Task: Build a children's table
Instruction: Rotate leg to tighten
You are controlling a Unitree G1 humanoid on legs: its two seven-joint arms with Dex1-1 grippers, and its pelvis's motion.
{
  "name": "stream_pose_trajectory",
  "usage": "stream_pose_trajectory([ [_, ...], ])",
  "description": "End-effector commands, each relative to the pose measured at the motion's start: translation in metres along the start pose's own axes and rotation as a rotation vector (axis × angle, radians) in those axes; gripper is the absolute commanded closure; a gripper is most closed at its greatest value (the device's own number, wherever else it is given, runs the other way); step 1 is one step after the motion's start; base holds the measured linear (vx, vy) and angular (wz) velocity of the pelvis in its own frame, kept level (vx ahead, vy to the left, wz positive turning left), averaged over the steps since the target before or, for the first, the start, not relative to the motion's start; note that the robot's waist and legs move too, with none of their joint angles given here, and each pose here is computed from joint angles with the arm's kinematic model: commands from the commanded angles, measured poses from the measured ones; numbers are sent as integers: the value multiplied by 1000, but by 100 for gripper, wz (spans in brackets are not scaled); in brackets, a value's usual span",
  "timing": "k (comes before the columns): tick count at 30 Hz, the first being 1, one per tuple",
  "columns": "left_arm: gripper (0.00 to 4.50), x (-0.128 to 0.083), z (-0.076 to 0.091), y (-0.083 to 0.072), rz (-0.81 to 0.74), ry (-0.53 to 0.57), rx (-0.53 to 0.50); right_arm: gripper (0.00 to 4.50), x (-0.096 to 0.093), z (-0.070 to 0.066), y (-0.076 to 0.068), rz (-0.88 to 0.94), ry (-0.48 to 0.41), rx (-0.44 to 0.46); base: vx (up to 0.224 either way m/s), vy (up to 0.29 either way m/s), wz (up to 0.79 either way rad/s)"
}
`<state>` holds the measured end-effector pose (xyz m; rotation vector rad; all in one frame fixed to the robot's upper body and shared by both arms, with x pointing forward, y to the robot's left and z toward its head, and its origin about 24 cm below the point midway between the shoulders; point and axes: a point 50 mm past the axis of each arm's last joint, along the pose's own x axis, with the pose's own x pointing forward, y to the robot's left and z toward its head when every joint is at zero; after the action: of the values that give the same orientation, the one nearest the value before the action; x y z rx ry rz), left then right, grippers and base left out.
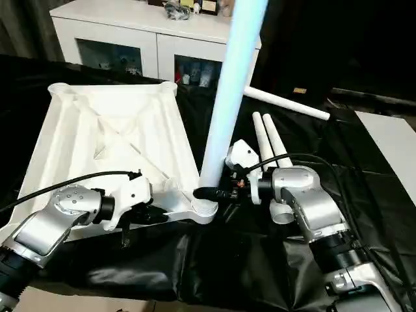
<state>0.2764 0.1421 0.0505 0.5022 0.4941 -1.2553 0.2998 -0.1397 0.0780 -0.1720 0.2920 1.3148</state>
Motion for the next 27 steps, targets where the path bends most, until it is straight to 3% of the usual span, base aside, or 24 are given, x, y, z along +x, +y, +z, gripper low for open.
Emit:
stream_pose_trajectory([
  [1,450,-5,8,6,47,-15,41,266,3,-62,9,-51,201,219,0,0,0],
  [5,450,-6,7,5,49,-16,39,267,-1,-74,3,-166,233,272,0,0,0],
  [15,450,-8,4,11,104,-6,35,267,4,-85,9,-254,210,278,-7,2,-1],
  [19,450,-10,1,27,246,-7,-101,267,15,-85,0,-437,205,310,0,0,0],
  [22,450,-9,1,34,316,8,-126,267,22,-83,-5,-528,198,329,-49,5,-4],
  [25,450,8,19,50,509,-14,-275,267,48,-75,-19,-793,160,421,-63,-55,8],
  [27,450,23,31,51,549,-12,-328,267,67,-67,-22,-872,120,489,-11,-100,-14],
])
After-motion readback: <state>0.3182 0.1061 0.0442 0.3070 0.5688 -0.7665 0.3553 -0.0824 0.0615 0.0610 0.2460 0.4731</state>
